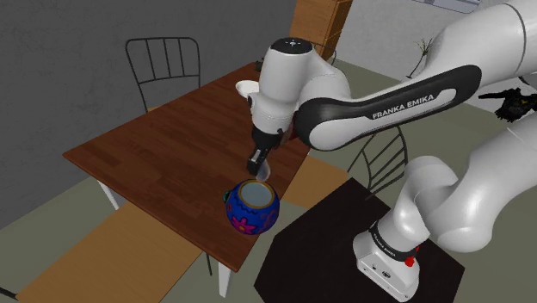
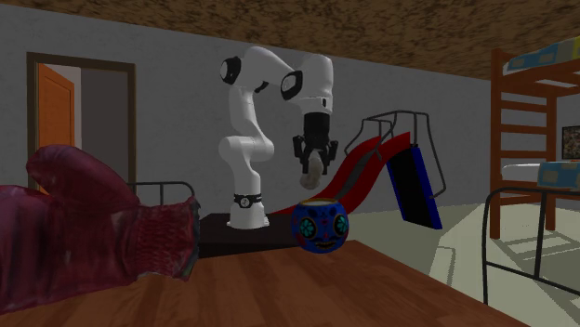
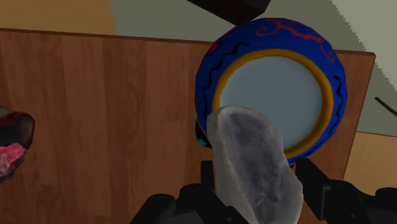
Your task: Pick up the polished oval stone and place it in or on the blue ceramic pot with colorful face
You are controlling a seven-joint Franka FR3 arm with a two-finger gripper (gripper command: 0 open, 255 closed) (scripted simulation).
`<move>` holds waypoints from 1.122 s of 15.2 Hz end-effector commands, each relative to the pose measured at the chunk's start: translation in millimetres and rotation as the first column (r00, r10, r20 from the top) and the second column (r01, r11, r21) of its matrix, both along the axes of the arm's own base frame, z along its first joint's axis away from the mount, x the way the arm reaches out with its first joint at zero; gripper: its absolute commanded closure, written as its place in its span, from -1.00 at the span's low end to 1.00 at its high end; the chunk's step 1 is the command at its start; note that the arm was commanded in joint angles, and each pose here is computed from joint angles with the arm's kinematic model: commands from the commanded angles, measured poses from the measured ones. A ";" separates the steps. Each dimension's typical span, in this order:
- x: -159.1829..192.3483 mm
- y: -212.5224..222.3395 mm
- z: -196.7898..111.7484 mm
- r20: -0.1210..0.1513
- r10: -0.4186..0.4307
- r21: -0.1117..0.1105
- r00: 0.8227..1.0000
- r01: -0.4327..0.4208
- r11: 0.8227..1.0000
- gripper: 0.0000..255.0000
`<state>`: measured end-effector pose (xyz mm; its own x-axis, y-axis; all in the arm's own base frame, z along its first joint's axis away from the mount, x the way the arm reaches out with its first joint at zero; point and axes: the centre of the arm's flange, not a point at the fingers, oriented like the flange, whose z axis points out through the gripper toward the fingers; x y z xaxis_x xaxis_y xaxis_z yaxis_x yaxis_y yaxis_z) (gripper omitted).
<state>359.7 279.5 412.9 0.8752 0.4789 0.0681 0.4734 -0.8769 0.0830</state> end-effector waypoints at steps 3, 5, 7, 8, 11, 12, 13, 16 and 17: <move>-23.0 23.1 -10.1 0.000 -0.001 0.000 1.000 0.001 1.000 1.00; -23.0 23.1 -20.6 0.000 -0.001 0.000 1.000 0.001 1.000 1.00; -23.0 23.1 -31.2 0.000 -0.001 0.000 1.000 0.001 1.000 1.00; -23.0 23.1 -36.5 0.000 -0.001 0.000 1.000 0.001 1.000 1.00; -23.0 23.1 -52.3 0.000 -0.001 0.000 1.000 0.001 1.000 1.00; -23.0 23.1 -57.6 0.000 -0.001 0.000 1.000 0.001 1.000 1.00; -23.0 23.1 -62.9 0.000 -0.001 0.000 1.000 0.001 1.000 1.00; -23.0 23.1 -74.9 0.000 -0.001 0.000 1.000 0.001 1.000 1.00; -23.0 23.1 -74.9 0.000 -0.001 0.000 1.000 0.001 1.000 1.00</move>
